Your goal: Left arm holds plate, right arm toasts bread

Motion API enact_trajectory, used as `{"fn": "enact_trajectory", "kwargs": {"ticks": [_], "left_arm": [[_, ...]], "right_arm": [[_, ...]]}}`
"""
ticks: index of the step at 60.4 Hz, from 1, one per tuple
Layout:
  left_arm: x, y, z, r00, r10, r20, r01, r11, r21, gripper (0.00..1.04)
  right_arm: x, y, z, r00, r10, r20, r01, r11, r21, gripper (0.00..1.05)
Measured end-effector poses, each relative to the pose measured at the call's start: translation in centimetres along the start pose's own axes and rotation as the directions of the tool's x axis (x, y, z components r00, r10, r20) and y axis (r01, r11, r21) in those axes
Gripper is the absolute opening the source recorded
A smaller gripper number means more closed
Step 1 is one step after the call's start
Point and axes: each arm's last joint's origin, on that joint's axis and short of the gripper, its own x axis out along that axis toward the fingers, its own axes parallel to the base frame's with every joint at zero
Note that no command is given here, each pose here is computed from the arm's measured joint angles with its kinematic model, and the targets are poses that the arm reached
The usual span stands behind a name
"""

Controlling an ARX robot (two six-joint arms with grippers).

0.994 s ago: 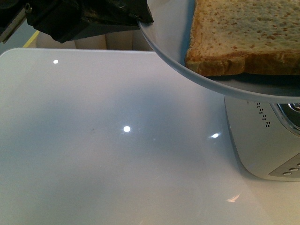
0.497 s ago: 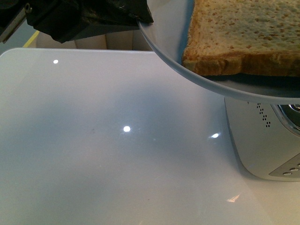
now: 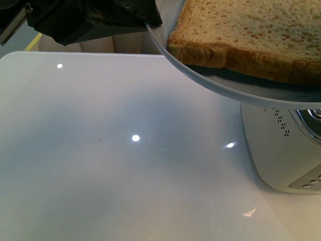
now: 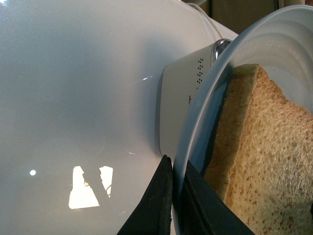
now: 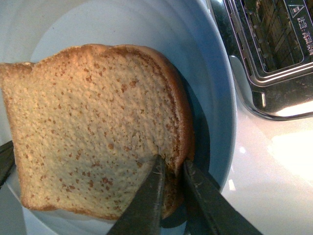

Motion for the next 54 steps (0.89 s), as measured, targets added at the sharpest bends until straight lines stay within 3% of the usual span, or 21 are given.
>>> {"fn": "enact_trajectory", "kwargs": {"ticks": [3, 36, 54], "left_arm": [[0.0, 0.0, 0.0, 1.0, 0.0, 0.0, 0.0, 1.0, 0.0, 0.03], [0.0, 0.0, 0.0, 1.0, 0.0, 0.0, 0.0, 1.0, 0.0, 0.03], [0.0, 0.0, 0.0, 1.0, -0.003, -0.003, 0.003, 1.0, 0.0, 0.03]], "right_arm": [[0.1, -0.1, -0.1, 1.0, -0.004, -0.004, 0.004, 1.0, -0.001, 0.02], [0.2, -0.1, -0.1, 1.0, -0.014, 0.004, 0.014, 1.0, -0.024, 0.02], [-2.1, 0.3, 0.9, 0.997, 0.039, 0.068, -0.037, 0.999, -0.028, 0.02]]}}
